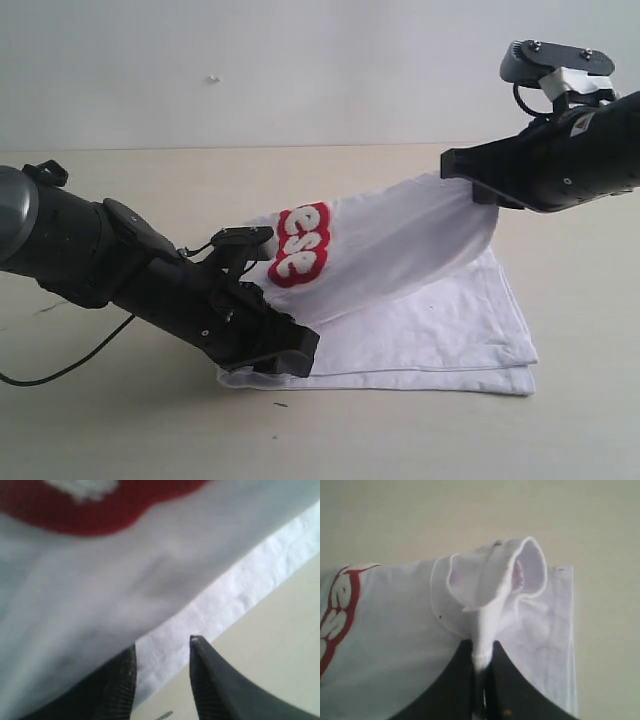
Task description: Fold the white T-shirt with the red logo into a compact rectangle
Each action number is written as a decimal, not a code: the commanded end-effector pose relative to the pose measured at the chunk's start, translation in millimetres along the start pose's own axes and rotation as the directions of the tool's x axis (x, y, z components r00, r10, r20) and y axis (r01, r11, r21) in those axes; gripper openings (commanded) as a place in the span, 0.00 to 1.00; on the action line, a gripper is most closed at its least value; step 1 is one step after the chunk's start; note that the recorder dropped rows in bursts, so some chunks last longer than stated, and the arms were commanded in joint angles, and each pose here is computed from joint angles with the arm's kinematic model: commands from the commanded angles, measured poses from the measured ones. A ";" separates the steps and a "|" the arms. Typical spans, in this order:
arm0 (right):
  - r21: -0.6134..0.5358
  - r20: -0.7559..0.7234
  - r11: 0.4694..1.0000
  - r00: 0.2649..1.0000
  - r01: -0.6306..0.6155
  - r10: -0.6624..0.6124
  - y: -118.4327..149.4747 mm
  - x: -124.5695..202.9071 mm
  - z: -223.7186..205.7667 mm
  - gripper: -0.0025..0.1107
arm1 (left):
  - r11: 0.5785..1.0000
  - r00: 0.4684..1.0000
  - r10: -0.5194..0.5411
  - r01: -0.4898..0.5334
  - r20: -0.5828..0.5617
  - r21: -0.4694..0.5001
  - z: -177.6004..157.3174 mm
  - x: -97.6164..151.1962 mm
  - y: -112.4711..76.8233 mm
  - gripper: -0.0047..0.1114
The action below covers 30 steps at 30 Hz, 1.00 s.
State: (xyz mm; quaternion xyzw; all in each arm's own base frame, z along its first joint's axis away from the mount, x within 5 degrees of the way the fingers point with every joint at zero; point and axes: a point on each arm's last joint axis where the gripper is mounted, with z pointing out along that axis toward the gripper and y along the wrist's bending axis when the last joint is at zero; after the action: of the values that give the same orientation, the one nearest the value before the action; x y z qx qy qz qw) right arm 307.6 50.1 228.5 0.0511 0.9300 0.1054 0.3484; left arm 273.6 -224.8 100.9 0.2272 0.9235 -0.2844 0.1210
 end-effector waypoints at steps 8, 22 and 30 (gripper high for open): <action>0.079 -0.249 0.993 0.966 0.089 -0.067 -16.1 22.3 17.6 0.02 | 0.999 1.000 -0.006 0.005 -0.029 -0.036 7.4 6.5 6.8 0.36; 0.169 -0.351 0.979 0.935 0.115 -0.049 -29.3 37.4 42.0 0.31 | 0.960 0.992 0.097 -0.073 -0.079 0.269 -28.8 6.2 -37.7 0.36; 0.269 -0.298 0.956 0.954 0.116 -0.031 -37.7 31.9 40.9 0.37 | 0.979 0.973 0.163 -0.180 0.161 0.098 -70.1 -17.7 -47.0 0.36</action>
State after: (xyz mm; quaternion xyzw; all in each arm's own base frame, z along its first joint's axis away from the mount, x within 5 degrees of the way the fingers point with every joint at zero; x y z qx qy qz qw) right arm 306.1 28.2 165.9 0.0391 0.9819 -0.0284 0.1834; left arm 249.8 -229.4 176.8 0.3053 0.8620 -0.3814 0.1353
